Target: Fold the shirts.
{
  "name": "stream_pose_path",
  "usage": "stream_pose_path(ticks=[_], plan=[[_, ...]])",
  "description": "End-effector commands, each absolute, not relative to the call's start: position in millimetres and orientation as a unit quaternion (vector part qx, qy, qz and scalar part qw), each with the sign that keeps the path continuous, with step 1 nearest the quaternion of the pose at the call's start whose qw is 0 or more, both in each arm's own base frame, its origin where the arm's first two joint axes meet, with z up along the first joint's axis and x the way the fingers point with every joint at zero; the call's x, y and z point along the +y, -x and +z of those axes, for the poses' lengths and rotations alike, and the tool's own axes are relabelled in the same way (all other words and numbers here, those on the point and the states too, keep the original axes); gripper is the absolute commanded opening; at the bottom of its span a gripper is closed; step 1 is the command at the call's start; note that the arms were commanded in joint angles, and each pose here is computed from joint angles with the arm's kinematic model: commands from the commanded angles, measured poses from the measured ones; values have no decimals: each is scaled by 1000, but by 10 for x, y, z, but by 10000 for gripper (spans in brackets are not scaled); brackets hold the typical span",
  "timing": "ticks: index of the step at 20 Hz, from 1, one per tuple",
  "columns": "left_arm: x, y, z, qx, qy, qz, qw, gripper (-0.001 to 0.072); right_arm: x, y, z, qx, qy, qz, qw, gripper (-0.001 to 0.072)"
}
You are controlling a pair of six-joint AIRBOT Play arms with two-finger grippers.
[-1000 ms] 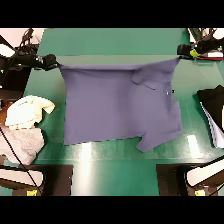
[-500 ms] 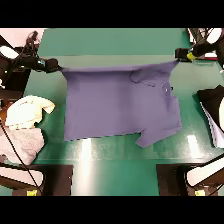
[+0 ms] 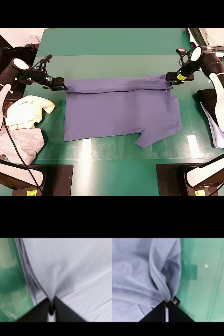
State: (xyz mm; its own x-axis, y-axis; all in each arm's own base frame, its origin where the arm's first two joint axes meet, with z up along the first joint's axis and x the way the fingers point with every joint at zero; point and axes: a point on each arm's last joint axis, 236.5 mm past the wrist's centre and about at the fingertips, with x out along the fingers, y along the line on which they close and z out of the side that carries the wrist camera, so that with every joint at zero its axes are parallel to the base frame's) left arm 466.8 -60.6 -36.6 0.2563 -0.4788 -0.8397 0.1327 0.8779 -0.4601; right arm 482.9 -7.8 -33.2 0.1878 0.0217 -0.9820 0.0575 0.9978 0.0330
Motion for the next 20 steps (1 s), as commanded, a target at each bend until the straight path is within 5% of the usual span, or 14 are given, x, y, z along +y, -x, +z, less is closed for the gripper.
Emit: stream_pose_path(ticks=[1,2,8,13,20], plan=[[-627,-4520,-459,603,167,-190,757,561,-49,-4747,-393,649,-34,-12,760,178],[-625,-4480,-435,610,174,-188,750,548,-94,-4719,-340,654,-36,-16,756,295],[-454,-4081,-131,633,180,-195,727,546,-505,-4267,218,651,-70,-40,755,317],[-580,-3249,-437,683,196,-186,678,546,-194,-3819,314,634,-152,34,758,340],[-626,-2409,-799,715,205,-143,653,546,-129,-3547,225,633,-158,32,757,339]])
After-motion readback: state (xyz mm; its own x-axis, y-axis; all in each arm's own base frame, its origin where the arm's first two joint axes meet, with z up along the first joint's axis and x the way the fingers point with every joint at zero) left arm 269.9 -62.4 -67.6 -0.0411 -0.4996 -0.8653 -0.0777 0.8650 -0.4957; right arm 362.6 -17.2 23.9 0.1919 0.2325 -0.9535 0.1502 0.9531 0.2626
